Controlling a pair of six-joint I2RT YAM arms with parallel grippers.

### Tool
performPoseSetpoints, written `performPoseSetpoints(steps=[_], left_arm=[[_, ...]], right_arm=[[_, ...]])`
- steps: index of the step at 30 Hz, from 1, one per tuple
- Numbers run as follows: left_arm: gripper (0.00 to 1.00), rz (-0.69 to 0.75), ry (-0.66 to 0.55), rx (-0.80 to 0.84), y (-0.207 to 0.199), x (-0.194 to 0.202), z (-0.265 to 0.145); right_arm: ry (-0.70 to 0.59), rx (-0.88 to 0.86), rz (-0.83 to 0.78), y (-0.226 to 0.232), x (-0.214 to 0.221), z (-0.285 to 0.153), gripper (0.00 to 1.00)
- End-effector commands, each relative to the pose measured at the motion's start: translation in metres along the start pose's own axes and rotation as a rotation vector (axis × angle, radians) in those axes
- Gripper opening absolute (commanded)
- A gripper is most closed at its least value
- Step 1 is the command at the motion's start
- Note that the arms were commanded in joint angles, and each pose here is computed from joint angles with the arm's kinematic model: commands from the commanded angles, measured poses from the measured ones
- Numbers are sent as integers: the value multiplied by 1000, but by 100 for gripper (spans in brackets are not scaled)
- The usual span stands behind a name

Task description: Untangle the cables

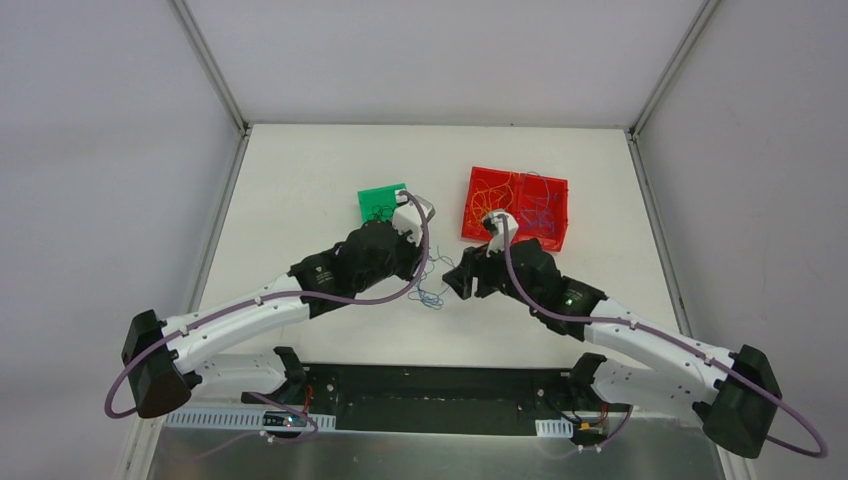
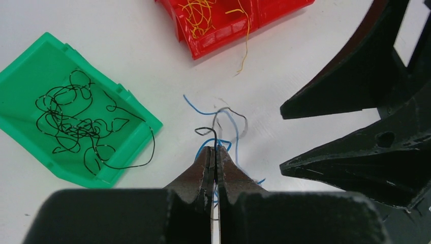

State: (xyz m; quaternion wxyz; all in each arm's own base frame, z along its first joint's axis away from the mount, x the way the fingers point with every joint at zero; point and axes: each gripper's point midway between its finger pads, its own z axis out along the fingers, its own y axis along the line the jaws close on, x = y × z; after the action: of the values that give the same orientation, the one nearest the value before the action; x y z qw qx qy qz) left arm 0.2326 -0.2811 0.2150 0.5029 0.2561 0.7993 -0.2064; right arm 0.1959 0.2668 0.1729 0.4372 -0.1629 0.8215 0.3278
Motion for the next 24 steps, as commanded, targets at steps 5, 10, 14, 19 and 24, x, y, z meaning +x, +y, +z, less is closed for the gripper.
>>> performPoseSetpoints(steps=[5, 10, 14, 19, 24], left_arm=[[0, -5, -90, 172, -24, -16, -16], [0, -9, -70, 214, -33, -13, -13], [0, -8, -52, 277, -44, -11, -14], [0, 0, -35, 324, -53, -10, -13], [0, 3, -13, 316, -53, -8, -10]], right_arm=[[-3, -210, -33, 43, -6, 8, 49], [-8, -223, -55, 47, -4, 6, 49], [-11, -207, -70, 46, -4, 9, 47], [-7, -198, -81, 46, -2, 10, 35], [-12, -190, -88, 46, -2, 10, 14]])
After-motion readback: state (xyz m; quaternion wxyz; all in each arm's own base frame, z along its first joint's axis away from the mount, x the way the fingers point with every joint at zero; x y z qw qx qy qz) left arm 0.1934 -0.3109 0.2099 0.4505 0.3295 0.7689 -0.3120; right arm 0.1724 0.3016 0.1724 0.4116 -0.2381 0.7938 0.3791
